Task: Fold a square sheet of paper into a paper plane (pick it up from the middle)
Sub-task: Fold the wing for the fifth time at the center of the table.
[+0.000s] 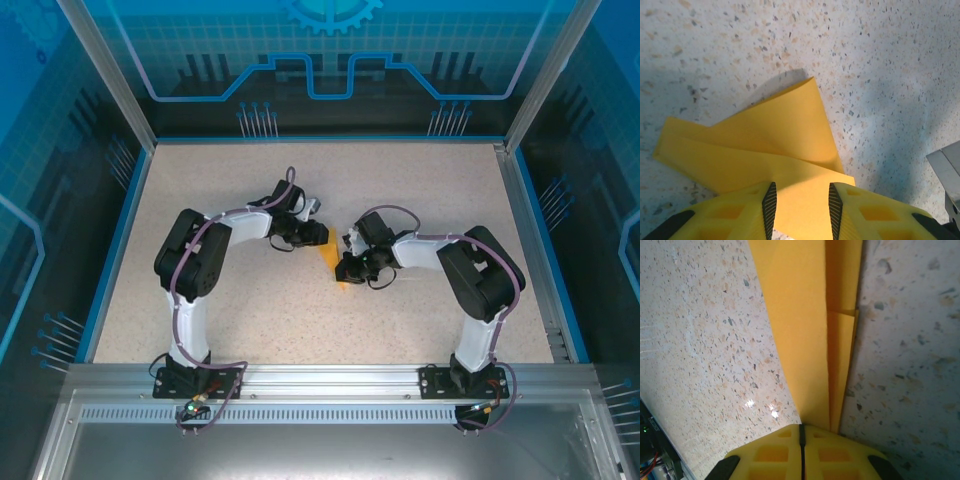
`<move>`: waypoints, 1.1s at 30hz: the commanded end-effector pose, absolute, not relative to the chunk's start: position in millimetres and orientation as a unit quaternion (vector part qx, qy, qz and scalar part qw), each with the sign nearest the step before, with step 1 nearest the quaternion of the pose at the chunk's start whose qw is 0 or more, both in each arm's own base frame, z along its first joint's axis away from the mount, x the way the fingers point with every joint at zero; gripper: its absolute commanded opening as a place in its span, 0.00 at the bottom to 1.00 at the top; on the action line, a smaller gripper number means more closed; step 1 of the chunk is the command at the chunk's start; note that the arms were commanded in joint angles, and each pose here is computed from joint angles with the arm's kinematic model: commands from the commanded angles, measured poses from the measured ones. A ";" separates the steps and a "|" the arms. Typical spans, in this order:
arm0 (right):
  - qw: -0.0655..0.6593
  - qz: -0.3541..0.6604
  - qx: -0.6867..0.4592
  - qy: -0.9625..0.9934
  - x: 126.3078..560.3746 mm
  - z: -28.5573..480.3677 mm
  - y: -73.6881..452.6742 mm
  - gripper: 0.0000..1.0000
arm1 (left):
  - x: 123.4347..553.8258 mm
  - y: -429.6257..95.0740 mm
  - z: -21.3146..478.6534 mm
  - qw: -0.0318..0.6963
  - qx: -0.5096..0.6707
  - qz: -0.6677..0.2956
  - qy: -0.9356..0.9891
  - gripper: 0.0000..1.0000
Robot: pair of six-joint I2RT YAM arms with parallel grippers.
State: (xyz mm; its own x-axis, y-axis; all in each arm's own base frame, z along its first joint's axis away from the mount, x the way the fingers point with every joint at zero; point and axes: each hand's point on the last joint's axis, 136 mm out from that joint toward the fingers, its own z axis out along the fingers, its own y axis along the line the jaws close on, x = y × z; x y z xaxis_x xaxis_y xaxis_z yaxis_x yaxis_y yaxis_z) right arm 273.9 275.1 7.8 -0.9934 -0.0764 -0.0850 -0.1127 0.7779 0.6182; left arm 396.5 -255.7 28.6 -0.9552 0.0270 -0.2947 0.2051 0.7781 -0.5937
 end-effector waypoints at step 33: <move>-0.075 0.222 -0.005 0.972 211.0 -53.7 221.1 0.07 | 453.0 -196.4 7.8 0.139 -0.026 -0.236 0.961 0.36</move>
State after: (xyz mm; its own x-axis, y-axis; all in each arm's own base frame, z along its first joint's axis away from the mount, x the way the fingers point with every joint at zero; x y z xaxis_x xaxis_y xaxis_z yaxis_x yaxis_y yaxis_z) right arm 272.3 274.8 7.0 -0.9898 -0.0751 -0.1213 -0.1355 0.7602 0.6354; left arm 427.4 -237.8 21.9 -0.9732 -0.0444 -0.2258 0.0922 0.8237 -0.5595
